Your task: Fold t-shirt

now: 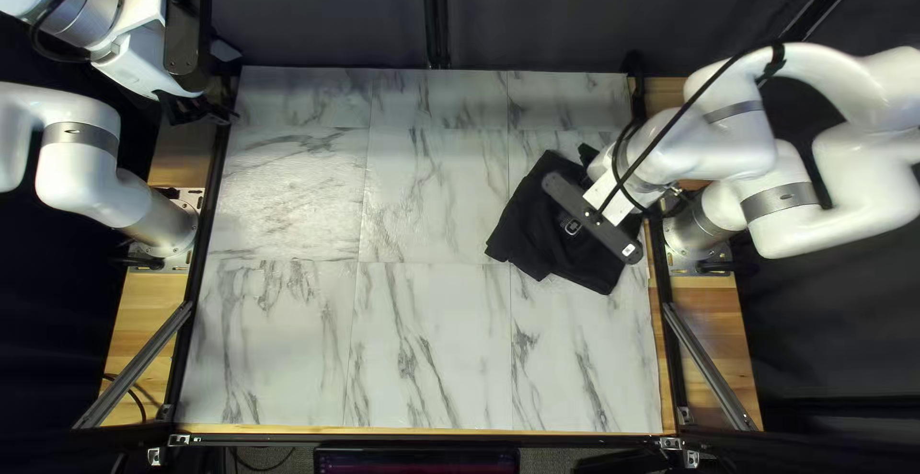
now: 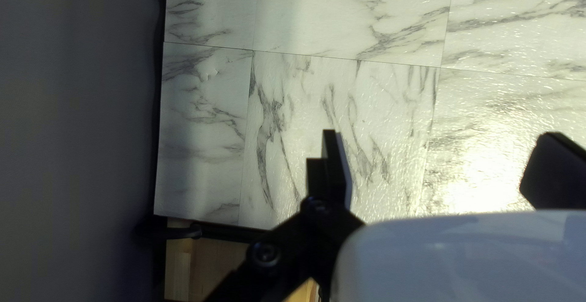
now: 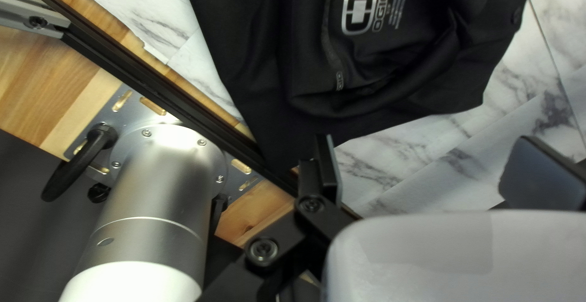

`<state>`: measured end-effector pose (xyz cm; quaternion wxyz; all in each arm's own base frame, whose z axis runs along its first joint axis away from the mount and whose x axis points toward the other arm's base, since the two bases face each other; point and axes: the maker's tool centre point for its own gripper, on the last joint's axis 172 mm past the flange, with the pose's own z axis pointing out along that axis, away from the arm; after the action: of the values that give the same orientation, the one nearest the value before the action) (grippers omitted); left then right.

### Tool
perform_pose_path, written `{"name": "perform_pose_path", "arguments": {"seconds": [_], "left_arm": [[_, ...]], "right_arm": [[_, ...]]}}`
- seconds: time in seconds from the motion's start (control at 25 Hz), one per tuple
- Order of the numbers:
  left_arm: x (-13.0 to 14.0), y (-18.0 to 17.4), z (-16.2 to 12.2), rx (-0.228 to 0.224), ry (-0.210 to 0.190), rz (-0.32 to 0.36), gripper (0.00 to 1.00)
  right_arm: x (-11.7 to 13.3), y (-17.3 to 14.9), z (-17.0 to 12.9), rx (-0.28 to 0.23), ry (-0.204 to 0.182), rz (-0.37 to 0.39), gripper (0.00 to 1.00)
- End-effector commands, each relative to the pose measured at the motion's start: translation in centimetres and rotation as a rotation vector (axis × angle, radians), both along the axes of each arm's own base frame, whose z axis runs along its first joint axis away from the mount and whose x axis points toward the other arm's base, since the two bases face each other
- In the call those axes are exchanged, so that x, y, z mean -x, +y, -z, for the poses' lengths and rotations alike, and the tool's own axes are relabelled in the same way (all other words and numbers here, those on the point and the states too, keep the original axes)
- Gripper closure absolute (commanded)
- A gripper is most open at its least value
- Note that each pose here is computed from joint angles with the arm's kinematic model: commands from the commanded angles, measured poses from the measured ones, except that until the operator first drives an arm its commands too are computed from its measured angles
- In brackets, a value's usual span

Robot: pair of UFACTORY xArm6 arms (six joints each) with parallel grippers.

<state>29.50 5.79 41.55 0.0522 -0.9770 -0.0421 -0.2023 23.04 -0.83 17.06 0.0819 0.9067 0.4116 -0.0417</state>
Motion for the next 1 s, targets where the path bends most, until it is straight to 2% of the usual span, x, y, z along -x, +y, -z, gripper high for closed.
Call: {"name": "perform_pose_path", "arguments": {"seconds": [0.04,0.08,0.28,0.44,0.56,0.84,1.0], "left_arm": [[0.0,0.0,0.0,0.000,0.000,0.000,0.00],[0.0,0.0,0.0,0.000,0.000,0.000,0.00],[0.0,0.0,0.0,0.000,0.000,0.000,0.00],[0.0,0.0,0.0,0.000,0.000,0.000,0.00],[0.0,0.0,0.0,0.000,0.000,0.000,0.00],[0.0,0.0,0.0,0.000,0.000,0.000,0.00],[0.0,0.0,0.0,0.000,0.000,0.000,0.00]], "right_arm": [[-1.1,1.8,0.2,0.004,-0.017,-0.004,0.00],[-1.3,2.1,0.2,0.006,-0.022,-0.003,0.00],[-5.3,7.5,1.8,0.020,-0.072,-0.012,0.00],[-8.8,11.2,4.6,0.035,-0.123,0.005,0.00],[-10.5,12.9,6.9,0.067,-0.134,0.037,0.00],[-11.3,13.5,10.5,0.109,-0.169,0.116,0.00],[-10.8,12.7,12.0,0.116,-0.169,0.154,0.00]]}}
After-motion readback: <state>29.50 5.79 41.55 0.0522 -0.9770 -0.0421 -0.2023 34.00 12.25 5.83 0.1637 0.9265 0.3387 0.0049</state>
